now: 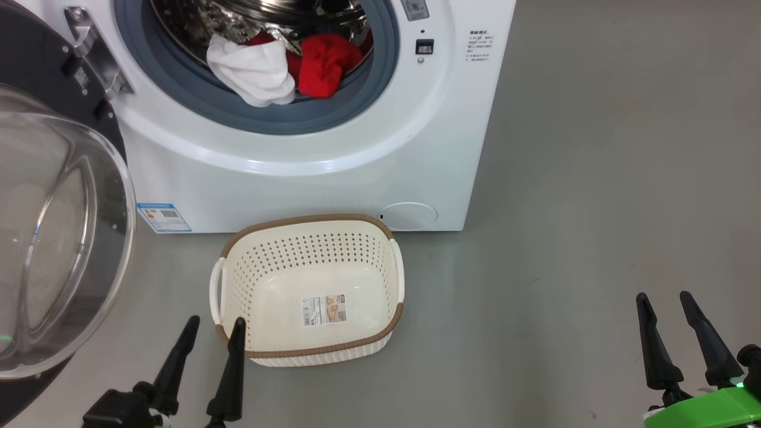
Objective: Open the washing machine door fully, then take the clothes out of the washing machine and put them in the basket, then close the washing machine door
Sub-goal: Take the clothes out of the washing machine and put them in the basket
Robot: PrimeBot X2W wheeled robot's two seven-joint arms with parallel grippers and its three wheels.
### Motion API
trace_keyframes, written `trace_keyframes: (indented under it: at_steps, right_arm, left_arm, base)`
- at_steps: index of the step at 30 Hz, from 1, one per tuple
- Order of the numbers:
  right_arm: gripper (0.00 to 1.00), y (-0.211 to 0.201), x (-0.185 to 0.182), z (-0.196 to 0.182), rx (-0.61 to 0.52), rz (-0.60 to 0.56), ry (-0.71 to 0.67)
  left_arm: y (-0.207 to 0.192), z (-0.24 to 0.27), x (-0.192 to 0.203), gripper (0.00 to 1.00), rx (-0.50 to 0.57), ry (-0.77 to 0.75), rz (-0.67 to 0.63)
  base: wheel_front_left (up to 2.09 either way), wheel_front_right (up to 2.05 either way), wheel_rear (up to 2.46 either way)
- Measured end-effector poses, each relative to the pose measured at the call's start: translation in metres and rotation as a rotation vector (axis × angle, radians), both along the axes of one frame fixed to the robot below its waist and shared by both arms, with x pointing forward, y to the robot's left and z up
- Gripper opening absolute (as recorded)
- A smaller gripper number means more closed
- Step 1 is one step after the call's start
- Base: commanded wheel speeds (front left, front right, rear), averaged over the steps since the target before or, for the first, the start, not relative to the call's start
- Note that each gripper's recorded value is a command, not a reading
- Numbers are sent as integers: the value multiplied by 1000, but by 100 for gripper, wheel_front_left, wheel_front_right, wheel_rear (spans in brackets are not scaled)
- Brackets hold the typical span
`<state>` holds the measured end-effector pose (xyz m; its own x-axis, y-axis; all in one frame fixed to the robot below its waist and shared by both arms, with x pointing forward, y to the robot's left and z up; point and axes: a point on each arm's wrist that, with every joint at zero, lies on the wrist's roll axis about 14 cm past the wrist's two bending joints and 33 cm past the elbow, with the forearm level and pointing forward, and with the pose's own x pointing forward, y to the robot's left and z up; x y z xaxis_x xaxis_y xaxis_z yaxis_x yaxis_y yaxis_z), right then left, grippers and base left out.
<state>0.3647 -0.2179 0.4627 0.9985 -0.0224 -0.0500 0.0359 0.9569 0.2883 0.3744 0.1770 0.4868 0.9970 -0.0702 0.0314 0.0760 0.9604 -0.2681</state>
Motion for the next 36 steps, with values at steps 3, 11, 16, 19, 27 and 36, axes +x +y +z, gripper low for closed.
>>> trace_keyframes:
  at_steps: [3, 11, 16, 19, 27, 36]
  right_arm:
    - [100, 1, 1, -2, 1, 2, 5]
    - [100, 2, 3, -5, 4, 5, 13]
    - [100, 3, 3, -5, 4, 6, 12]
    - [100, 3, 3, -5, 4, 7, 14]
    - [100, 6, 7, -2, 6, 14, 3]
    - [100, 11, 9, -4, 8, 31, 8]
  left_arm:
    - [1, -1, 0, 100, -9, 3, 1]
    - [1, 3, 7, 100, -6, -9, -5]
    - [1, 3, 8, 100, -6, -10, -7]
    - [1, 3, 8, 100, -6, -9, -6]
    - [1, 3, 8, 100, -3, -8, -4]
    - [3, 5, 10, 100, -3, -15, -1]
  base:
    - [57, -58, 1]
    - [119, -119, 0]
    - [133, -134, 0]
    - [124, -124, 0]
    - [68, -68, 0]
    - [1, -1, 0]
